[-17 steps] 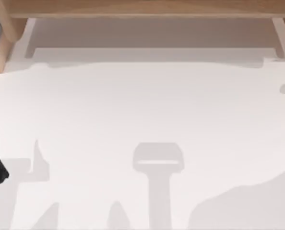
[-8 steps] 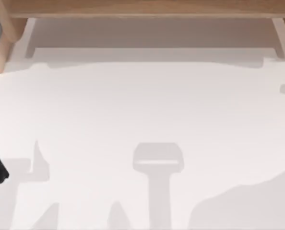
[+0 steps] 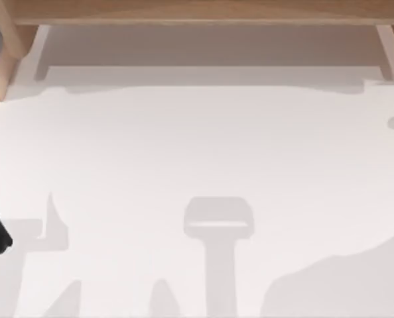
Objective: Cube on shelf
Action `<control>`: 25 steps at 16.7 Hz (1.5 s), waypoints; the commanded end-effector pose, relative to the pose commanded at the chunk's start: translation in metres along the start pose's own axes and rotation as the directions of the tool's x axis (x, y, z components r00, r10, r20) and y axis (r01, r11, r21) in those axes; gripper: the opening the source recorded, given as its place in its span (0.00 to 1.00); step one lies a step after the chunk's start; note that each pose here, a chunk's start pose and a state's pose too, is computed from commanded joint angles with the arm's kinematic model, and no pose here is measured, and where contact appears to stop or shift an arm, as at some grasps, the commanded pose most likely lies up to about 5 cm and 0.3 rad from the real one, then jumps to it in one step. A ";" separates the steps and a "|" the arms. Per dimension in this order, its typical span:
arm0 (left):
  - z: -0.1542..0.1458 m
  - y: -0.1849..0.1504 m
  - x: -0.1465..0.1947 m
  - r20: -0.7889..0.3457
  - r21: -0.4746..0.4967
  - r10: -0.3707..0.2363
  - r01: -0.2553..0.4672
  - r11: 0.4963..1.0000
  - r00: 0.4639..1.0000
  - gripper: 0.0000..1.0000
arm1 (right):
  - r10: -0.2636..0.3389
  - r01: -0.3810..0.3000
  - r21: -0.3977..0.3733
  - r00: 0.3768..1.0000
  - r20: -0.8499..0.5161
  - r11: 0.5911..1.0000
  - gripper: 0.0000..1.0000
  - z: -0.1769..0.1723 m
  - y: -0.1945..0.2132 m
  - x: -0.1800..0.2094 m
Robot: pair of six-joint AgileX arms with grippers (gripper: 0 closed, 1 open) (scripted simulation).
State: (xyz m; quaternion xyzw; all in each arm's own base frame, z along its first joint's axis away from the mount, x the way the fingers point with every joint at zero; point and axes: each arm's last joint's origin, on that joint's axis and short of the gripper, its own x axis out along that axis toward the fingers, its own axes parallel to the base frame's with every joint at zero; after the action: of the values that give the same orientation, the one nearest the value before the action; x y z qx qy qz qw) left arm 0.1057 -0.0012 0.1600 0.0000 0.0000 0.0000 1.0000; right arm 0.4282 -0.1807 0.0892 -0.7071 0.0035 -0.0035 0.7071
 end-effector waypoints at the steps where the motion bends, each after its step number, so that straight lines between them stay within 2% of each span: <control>1: 0.000 0.000 0.000 0.000 0.000 0.000 0.000 1.000 1.000 1.00 | 0.000 0.000 0.000 1.000 0.000 1.000 0.00 0.000 0.000 0.000; 5: 0.000 0.000 0.000 0.000 0.000 0.000 0.000 1.000 1.000 1.00 | 0.000 0.000 0.001 1.000 -0.009 1.000 0.00 -0.003 0.000 -0.010; 11: 0.000 0.000 0.000 0.000 0.000 0.000 0.000 1.000 1.000 1.00 | 0.008 -0.008 0.007 1.000 -0.004 1.000 0.00 -0.001 0.002 -0.060; 19: 0.000 0.000 0.000 0.000 0.000 0.000 0.000 1.000 1.000 1.00 | 0.001 -0.001 0.003 1.000 0.001 1.000 0.00 0.000 0.001 -0.065; 25: 0.000 0.000 0.000 0.000 0.000 0.000 0.000 1.000 1.000 1.00 | -0.005 0.005 0.000 1.000 0.001 1.000 0.00 -0.002 -0.001 -0.083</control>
State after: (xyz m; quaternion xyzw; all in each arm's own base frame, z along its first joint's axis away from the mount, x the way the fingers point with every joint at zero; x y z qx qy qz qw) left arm 0.1057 -0.0012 0.1600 0.0000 0.0000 0.0000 1.0000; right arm 0.3448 -0.1820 0.0897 -0.7072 0.0013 -0.0048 0.7070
